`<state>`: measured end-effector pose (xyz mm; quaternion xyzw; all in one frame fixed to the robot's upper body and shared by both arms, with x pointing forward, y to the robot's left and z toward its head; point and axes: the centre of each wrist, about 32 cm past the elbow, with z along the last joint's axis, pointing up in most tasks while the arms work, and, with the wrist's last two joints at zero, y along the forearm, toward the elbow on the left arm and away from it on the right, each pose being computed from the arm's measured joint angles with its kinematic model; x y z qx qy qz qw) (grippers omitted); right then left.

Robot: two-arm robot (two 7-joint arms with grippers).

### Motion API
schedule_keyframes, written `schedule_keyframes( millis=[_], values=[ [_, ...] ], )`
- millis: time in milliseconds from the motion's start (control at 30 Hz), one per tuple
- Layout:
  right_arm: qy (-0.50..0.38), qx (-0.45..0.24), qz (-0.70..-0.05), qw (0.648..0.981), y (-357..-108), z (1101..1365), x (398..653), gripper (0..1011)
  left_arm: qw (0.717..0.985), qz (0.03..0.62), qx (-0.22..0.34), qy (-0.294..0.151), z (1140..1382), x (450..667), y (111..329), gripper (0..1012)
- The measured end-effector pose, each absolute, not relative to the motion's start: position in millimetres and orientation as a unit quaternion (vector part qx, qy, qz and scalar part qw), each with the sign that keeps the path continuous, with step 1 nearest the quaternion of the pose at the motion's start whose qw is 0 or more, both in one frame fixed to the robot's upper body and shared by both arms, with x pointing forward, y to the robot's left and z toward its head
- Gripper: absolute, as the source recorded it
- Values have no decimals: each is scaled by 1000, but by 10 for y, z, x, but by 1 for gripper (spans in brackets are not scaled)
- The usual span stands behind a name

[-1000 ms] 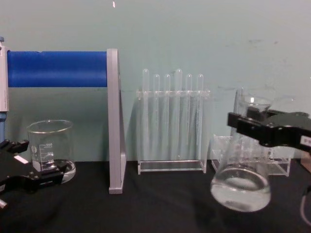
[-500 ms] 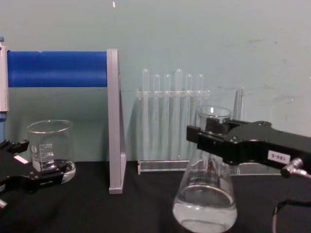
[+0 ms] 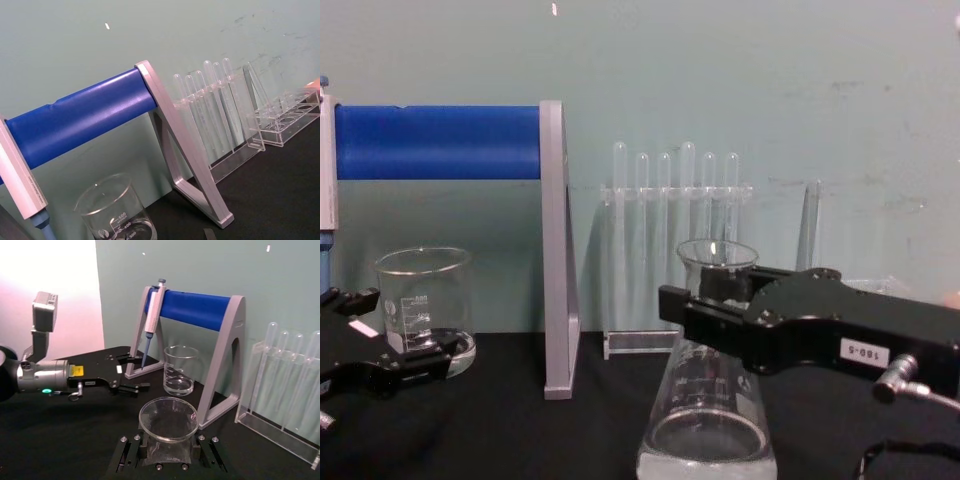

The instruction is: Grasp the erlenmeyer flask with one hand, shake it three times, then place it back.

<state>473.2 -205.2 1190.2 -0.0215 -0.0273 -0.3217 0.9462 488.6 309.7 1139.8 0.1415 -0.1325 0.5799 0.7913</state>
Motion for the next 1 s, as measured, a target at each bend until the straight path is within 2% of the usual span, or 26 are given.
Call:
schedule_keyframes(
  millis=[400,1000],
  values=[
    [-29,-24,-319,947,-2048,11904,4730,457,791,580,142,-132,11398,4886,3097,1001],
    [-29,-13,-402,915,-2335,11945,4915,456,791,580,142,-132,11398,4886,3097,1001]
  ],
)
